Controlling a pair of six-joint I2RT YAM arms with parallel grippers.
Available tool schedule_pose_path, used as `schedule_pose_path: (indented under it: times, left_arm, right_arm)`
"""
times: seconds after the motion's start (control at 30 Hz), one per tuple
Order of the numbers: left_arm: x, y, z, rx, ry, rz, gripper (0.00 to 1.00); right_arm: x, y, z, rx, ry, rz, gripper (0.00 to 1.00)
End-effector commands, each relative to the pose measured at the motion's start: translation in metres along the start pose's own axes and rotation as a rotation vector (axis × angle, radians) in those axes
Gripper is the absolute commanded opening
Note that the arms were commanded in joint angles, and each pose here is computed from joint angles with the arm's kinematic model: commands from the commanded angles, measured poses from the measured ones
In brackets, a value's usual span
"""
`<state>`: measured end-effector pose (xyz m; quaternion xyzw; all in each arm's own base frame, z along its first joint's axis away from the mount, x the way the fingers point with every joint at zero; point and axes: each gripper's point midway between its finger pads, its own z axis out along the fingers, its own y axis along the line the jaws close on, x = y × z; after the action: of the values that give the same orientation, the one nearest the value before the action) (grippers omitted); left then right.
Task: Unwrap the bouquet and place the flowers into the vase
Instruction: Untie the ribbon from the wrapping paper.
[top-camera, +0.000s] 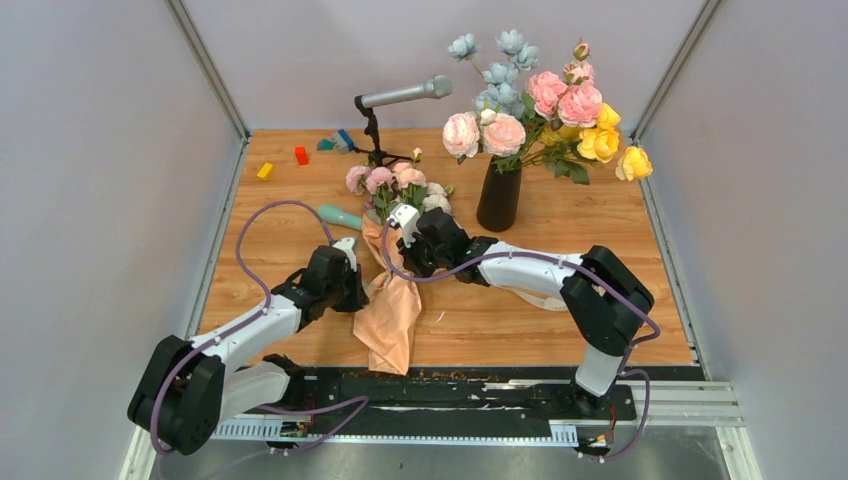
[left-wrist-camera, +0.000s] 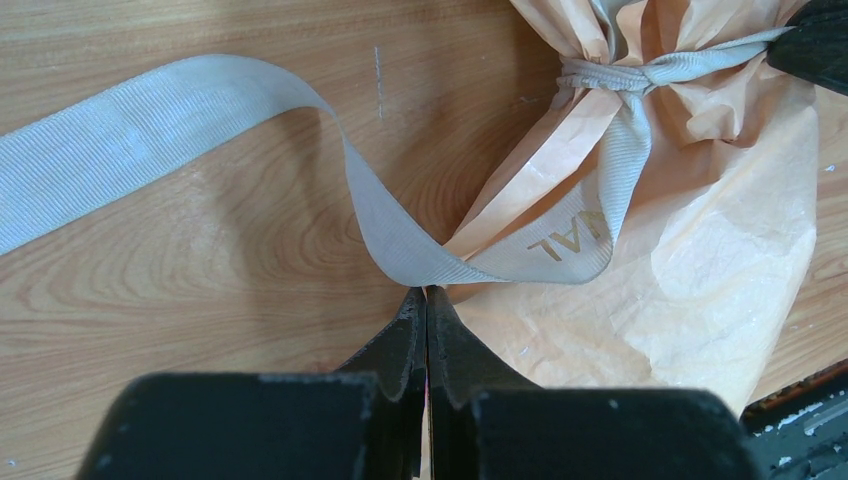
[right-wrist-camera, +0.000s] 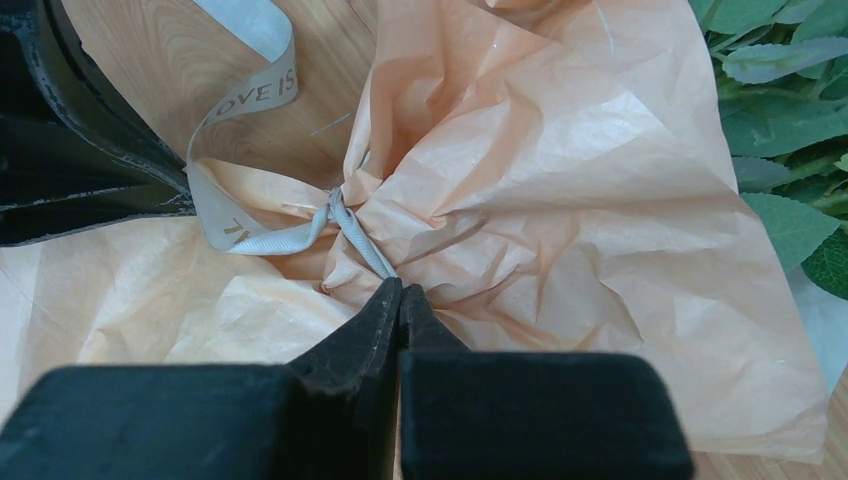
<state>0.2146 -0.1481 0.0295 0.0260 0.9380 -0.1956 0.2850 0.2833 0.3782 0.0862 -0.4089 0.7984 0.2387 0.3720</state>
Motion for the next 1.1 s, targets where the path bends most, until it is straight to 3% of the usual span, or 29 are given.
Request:
schedule_pose_path:
  times: [0.0,0.57,1.07]
  left_arm:
    - [-0.017,-0.009,-0.004,0.023,-0.038,0.012,0.00]
    - [-0.016,-0.006,-0.006,0.014,-0.045,0.006,0.00]
    - [-0.016,-0.004,-0.010,0.004,-0.054,0.002,0.00]
  right_arm:
    - [-0.019,0.001,0.003,0.003,-0.059,-0.020,0.00]
    - [-0.035,-0.018,-0.031,0.309,-0.245,-0.117,0.00]
    - [-0.027,-0.036,-0.048,0.509,-0.250,-0.105,0.00]
